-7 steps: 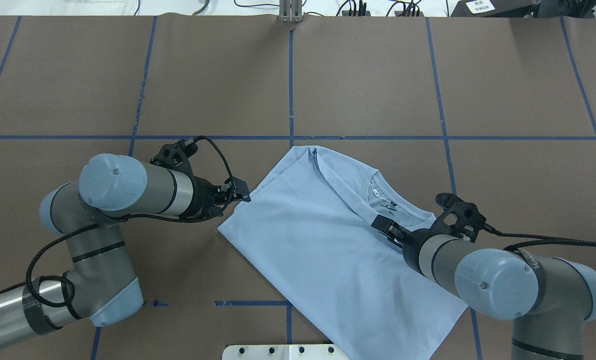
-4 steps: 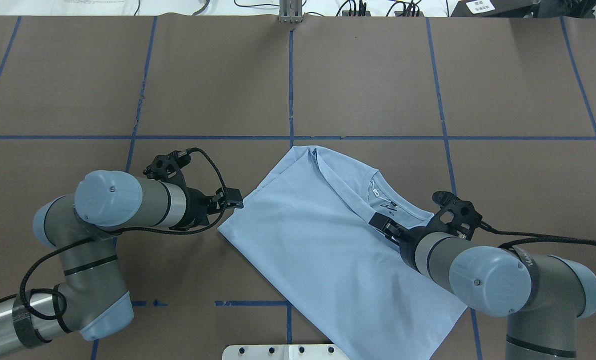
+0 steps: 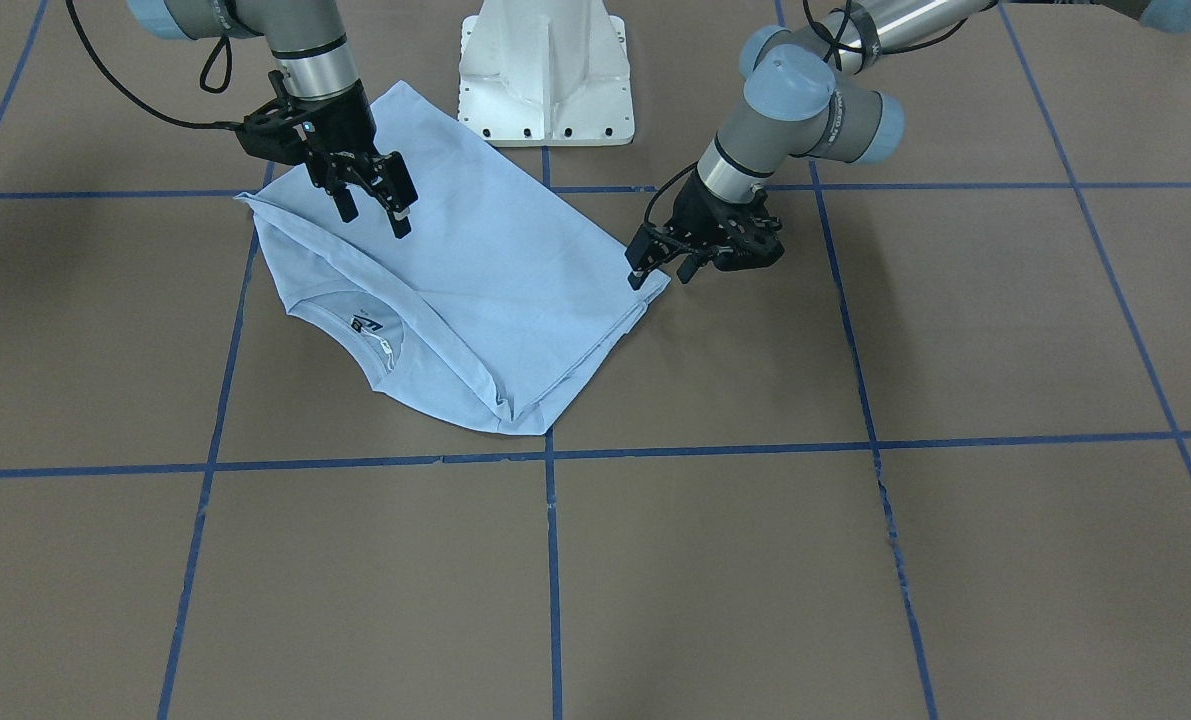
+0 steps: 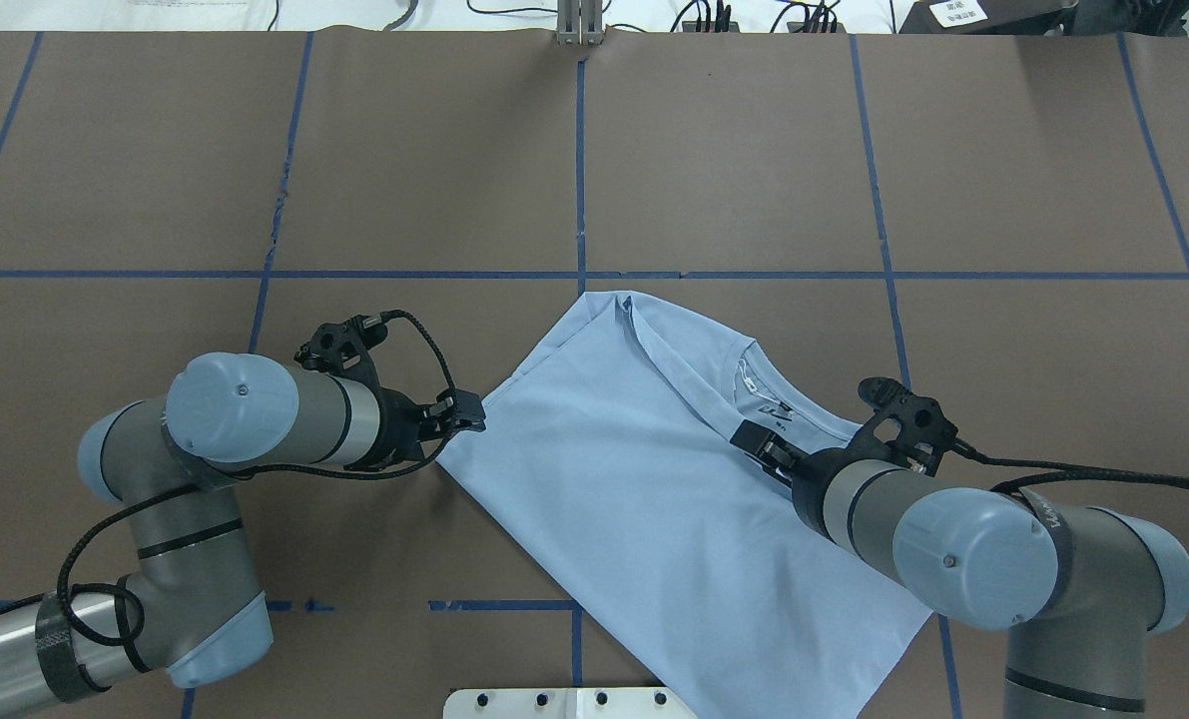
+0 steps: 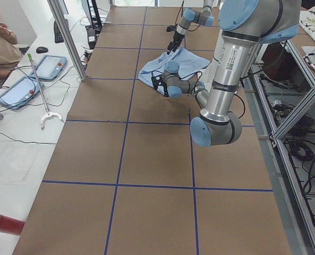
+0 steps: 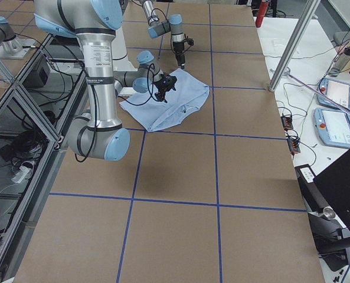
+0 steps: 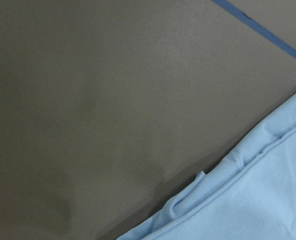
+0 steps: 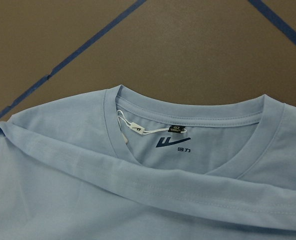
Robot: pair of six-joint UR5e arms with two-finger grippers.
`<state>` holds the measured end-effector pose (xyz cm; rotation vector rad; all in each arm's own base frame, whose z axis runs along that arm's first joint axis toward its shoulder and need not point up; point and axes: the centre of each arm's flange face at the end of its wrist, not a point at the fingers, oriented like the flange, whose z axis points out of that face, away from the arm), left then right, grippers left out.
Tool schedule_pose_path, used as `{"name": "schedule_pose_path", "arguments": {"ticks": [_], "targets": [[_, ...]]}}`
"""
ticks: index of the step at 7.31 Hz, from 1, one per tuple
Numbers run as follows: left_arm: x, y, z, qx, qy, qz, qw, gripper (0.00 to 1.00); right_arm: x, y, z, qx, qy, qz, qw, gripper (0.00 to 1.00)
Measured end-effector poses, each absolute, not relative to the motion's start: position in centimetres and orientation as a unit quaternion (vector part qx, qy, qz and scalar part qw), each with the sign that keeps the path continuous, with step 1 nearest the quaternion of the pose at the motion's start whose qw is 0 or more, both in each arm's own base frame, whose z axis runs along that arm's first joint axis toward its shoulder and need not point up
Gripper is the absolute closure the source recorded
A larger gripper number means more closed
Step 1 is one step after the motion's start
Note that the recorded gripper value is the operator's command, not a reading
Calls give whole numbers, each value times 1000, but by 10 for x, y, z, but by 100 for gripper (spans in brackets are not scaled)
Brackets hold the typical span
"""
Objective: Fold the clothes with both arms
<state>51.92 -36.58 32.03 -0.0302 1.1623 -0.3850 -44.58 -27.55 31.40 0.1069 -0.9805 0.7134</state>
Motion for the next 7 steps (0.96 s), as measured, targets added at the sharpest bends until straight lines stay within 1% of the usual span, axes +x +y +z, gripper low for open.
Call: {"name": "schedule_pose_path", "arguments": {"ticks": [1,2,7], "targets": [[520,-366,322,-15,544,-181,819,67,-446,-276,314,50,-460,335,820,0],[521,-366,322,-15,544,-181,819,100,-446,-276,314,51,-461,335,820,0],[513,-370,322,-19,542,-197,817,100,-447,-277,315,51,-459,336,821,0]]}}
